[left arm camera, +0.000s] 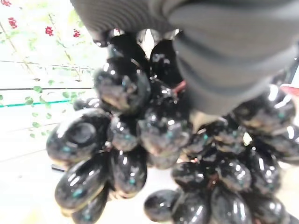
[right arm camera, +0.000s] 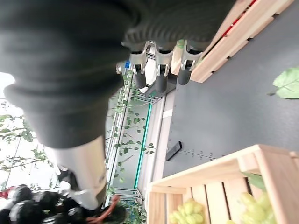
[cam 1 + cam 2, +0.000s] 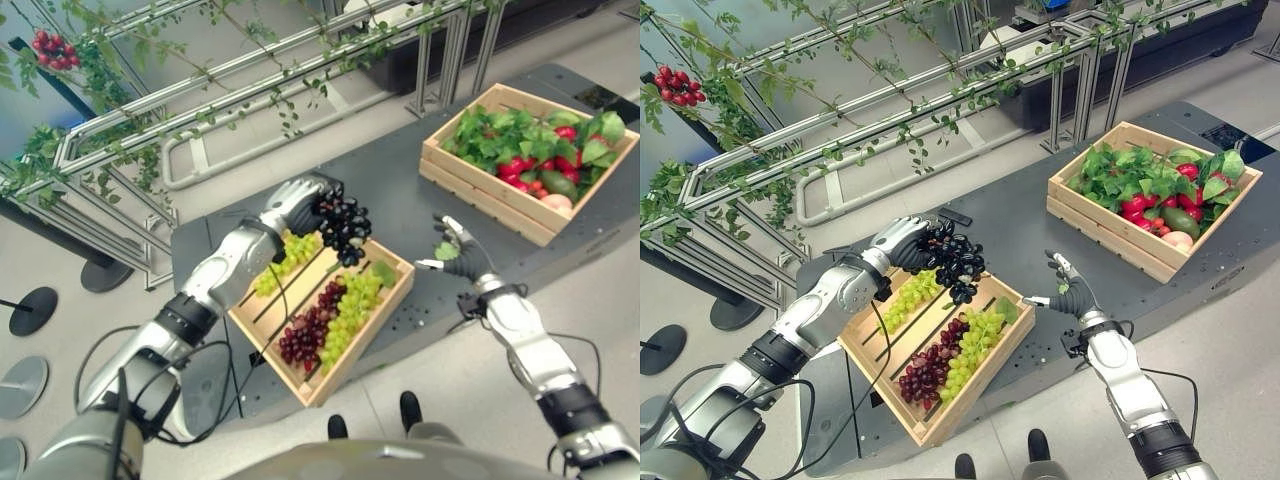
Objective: Pick up the fruits from the basket on one side to the basket on the other side
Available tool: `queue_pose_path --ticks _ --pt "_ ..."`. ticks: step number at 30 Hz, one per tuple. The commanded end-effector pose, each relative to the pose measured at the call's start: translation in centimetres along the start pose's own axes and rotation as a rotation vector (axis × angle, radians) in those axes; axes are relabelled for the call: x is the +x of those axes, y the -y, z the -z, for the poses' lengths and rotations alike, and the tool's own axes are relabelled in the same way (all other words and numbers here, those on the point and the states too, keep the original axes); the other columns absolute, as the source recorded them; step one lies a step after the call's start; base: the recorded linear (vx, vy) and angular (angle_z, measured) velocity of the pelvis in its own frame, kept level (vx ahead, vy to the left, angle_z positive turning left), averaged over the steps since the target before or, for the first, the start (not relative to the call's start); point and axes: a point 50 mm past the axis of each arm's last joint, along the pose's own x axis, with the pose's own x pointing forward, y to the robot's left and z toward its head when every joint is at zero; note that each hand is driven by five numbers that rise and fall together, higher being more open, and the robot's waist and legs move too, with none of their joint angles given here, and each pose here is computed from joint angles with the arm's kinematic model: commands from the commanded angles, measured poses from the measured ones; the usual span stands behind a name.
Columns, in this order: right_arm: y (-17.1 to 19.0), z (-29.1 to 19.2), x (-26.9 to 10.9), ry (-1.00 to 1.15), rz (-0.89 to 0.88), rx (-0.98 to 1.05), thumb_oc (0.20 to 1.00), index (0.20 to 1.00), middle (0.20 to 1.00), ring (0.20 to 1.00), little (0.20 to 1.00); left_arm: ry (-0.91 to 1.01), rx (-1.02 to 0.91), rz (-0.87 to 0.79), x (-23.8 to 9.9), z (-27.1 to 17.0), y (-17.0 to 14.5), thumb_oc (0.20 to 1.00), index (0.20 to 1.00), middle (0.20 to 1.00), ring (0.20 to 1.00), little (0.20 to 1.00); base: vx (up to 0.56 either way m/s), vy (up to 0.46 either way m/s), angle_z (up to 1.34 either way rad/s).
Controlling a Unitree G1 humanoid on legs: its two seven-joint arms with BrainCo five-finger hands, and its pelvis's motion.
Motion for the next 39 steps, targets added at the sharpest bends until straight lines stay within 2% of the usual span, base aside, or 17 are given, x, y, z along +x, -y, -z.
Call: queue_pose_path --ticks 1,4,10,12,19,25,28,34,39 --pt "-1.1 -0.7 -0.3 0.068 -0.026 0.020 1.000 1.000 1.000 1.000 1.000 -0.035 -0.021 -0.176 0.0 1.5 -4.1 0.200 0.200 0.200 0.200 0.200 0.00 0.000 0.00" --pt "-2.1 -0.4 0.0 0.053 -0.068 0.043 1.000 1.000 1.000 1.000 1.000 -0.016 -0.039 -0.195 0.2 1.1 -4.5 0.200 0.200 0.200 0.200 0.200 0.00 0.000 0.00" --pt "-5.0 -1.0 0.8 0.073 -0.159 0.255 1.000 1.000 1.000 1.000 1.000 0.015 -0.077 -0.215 0.4 0.4 -4.3 0.200 0.200 0.200 0.200 0.200 0.00 0.000 0.00" --pt "-5.7 -1.3 1.1 0.079 -0.193 0.264 1.000 1.000 1.000 1.000 1.000 0.021 -0.078 -0.219 0.4 0.3 -4.4 0.200 0.200 0.200 0.200 0.200 0.00 0.000 0.00" --pt "-5.9 -2.1 1.3 0.109 -0.194 0.225 1.000 1.000 1.000 1.000 1.000 0.007 -0.033 -0.196 0.2 0.6 -4.0 0.200 0.200 0.200 0.200 0.200 0.00 0.000 0.00" --pt "-5.0 -3.7 1.7 0.154 -0.226 0.003 1.000 1.000 1.000 1.000 1.000 0.003 0.063 -0.128 1.0 0.4 -3.3 0.200 0.200 0.200 0.200 0.200 0.00 0.000 0.00" --pt "-4.9 -4.3 1.8 0.176 -0.220 -0.014 1.000 1.000 1.000 1.000 1.000 0.012 0.073 -0.113 1.3 0.0 -2.9 0.200 0.200 0.200 0.200 0.200 0.00 0.000 0.00" --pt "-4.7 -5.9 1.8 0.251 -0.186 0.094 1.000 1.000 1.000 1.000 1.000 0.026 0.057 -0.093 1.6 -0.4 -2.2 0.200 0.200 0.200 0.200 0.200 0.00 0.000 0.00" --pt "-4.5 -7.3 2.0 0.301 -0.197 0.065 1.000 1.000 1.000 1.000 1.000 0.031 0.063 -0.074 1.6 -0.6 -1.8 0.200 0.200 0.200 0.200 0.200 -0.02 -0.001 0.00"
